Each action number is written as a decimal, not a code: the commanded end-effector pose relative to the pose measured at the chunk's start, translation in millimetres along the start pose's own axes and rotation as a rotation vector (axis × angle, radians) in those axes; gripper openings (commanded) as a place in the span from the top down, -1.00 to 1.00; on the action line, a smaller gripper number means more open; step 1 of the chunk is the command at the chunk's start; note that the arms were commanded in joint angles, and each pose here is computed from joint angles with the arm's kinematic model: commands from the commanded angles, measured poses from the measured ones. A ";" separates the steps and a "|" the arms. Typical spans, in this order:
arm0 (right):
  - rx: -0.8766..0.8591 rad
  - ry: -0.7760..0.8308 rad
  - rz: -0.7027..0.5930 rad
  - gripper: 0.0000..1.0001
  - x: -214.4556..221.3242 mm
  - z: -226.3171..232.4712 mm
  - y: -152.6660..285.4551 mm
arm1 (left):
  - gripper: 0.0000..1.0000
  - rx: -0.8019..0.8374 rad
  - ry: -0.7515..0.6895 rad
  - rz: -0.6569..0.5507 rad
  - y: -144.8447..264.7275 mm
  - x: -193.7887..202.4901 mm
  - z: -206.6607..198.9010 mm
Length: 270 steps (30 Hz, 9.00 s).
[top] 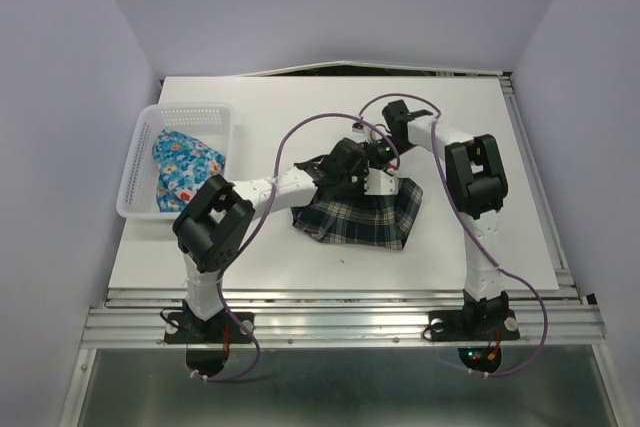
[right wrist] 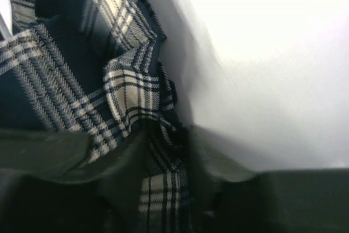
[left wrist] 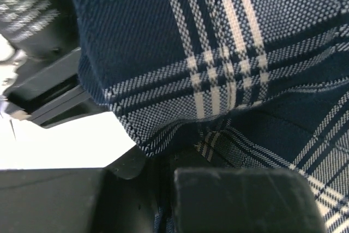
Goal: Fold and stack the skirts
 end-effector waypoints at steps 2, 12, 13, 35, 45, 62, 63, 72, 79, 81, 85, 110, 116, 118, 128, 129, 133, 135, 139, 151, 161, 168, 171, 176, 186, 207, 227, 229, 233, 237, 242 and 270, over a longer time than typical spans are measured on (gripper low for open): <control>0.184 0.041 -0.063 -0.04 -33.3 -8.5 14.3 | 0.98 -0.142 0.000 -0.032 -0.5 -3.6 23.4; 0.307 0.010 -0.308 -0.06 -109.3 -15.0 88.3 | 0.13 -0.090 -0.014 -0.029 -11.8 2.5 4.2; 0.297 -0.001 -0.323 -0.06 -111.2 -12.8 94.9 | -0.08 -0.089 -0.009 -0.025 -11.2 3.1 3.8; -0.016 0.033 -0.518 0.06 -29.0 99.4 222.0 | -0.97 -0.261 0.212 -0.133 120.7 -48.4 112.3; -0.225 0.130 -0.351 0.22 36.3 174.8 155.1 | -0.97 -0.130 0.947 -0.449 180.2 -17.8 90.6; -0.152 -0.160 -0.240 0.15 37.7 36.2 63.1 | -0.49 0.317 1.563 -0.625 38.8 12.1 -2.8; -0.128 -0.163 -0.233 0.15 37.4 28.5 60.1 | -0.48 0.313 1.570 -0.615 31.4 15.5 -2.4; 0.139 -0.120 -0.236 0.16 -1.3 -53.4 62.4 | -0.47 0.210 1.507 -0.574 19.2 24.5 31.2; 0.261 0.069 -0.326 -0.12 -55.2 -15.3 127.7 | -0.68 -0.120 1.257 -0.514 99.0 20.7 101.1; 0.292 0.054 -0.402 -0.37 -66.1 9.2 153.8 | -0.72 -0.258 1.204 -0.509 138.2 19.3 121.6; 0.386 -0.059 -0.536 -0.60 -63.6 39.1 179.6 | -0.77 -0.498 1.170 -0.409 202.4 33.4 135.8; 0.982 -0.195 -0.468 -0.91 1.5 -13.8 17.8 | -0.91 -0.753 1.386 -0.101 244.5 103.4 105.0; 0.954 -0.266 -0.470 -0.84 -18.8 -82.5 69.1 | -0.93 -0.720 1.373 -0.071 236.7 106.0 98.7; 0.939 -0.256 -0.470 -0.83 -25.7 -106.0 98.3 | -0.93 -0.711 1.364 -0.061 234.9 107.2 97.6; 0.881 -0.136 -0.492 -0.81 -60.4 -192.4 193.3 | -0.97 -0.650 1.327 -0.047 224.4 106.3 97.8; 0.879 -0.136 -0.478 -0.81 -59.6 -206.2 192.1 | -0.97 -0.648 1.327 -0.044 223.6 107.5 97.5; 0.876 -0.124 -0.509 -0.80 -75.0 -234.3 211.7 | -0.97 -0.647 1.311 -0.034 224.9 110.2 95.8; 0.866 -0.102 -0.529 -0.80 -87.2 -241.8 215.8 | -0.97 -0.648 1.311 -0.026 225.0 112.9 93.3; 0.838 -0.067 -0.570 -0.80 -105.9 -239.7 219.2 | -0.97 -0.639 1.311 -0.017 223.6 116.0 88.0; 0.751 -0.052 -0.811 -0.96 -163.3 -162.5 282.5 | -0.97 -0.639 1.267 -0.055 233.5 109.4 97.2; 0.625 0.207 -1.049 -1.00 -168.8 36.4 394.2 | -0.97 -0.564 1.091 -0.080 270.4 95.4 144.8; 0.592 0.213 -0.994 -1.00 -79.3 88.6 375.0 | -0.97 -0.533 1.174 -0.011 288.1 139.4 131.2; 0.515 0.198 -0.910 -1.00 -31.3 94.0 337.3 | -0.97 -0.574 1.226 0.094 306.2 170.9 111.6; 0.469 0.114 -0.804 -1.00 19.1 76.2 291.2 | -0.94 -0.689 1.266 0.307 349.9 237.0 58.3; 0.401 0.017 -0.747 -1.00 38.4 58.2 258.3 | -0.96 -0.562 1.418 0.646 303.2 319.9 -20.6; 0.409 0.033 -0.737 -1.00 32.5 57.2 261.8 | 0.34 -0.650 1.647 0.410 261.9 354.4 10.4; 0.387 0.003 -0.791 -1.00 13.1 64.7 274.3 | 1.00 -0.739 0.681 -0.309 366.9 42.2 180.8; 0.398 0.004 -0.783 -1.00 13.5 62.0 274.2 | 0.98 -0.633 0.668 -0.320 332.7 24.3 162.0; 0.418 -0.024 -0.707 -1.00 20.4 47.2 264.6 | -0.39 -0.356 0.724 -0.264 249.0 20.1 93.6; 0.359 -0.028 -0.612 -1.00 29.8 43.5 247.6 | -0.97 -0.247 0.832 -0.198 213.9 31.0 54.7; 0.269 0.028 -0.505 -0.98 47.1 62.1 212.1 | -0.97 -0.259 0.871 -0.186 219.7 36.4 53.5; 0.318 0.252 -0.001 -0.18 118.2 130.2 -25.5 | -0.82 -0.422 1.222 -0.094 248.4 134.6 51.5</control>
Point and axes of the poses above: each gripper's point midway between its finger pads, its own y axis back along the fingers, its own z axis along the line the jaws close on, x = y × z, the point moved 1 cm from there along y, back along the fingers, and after that the axes turned 13 degrees about -y, right-handed, at the moved point
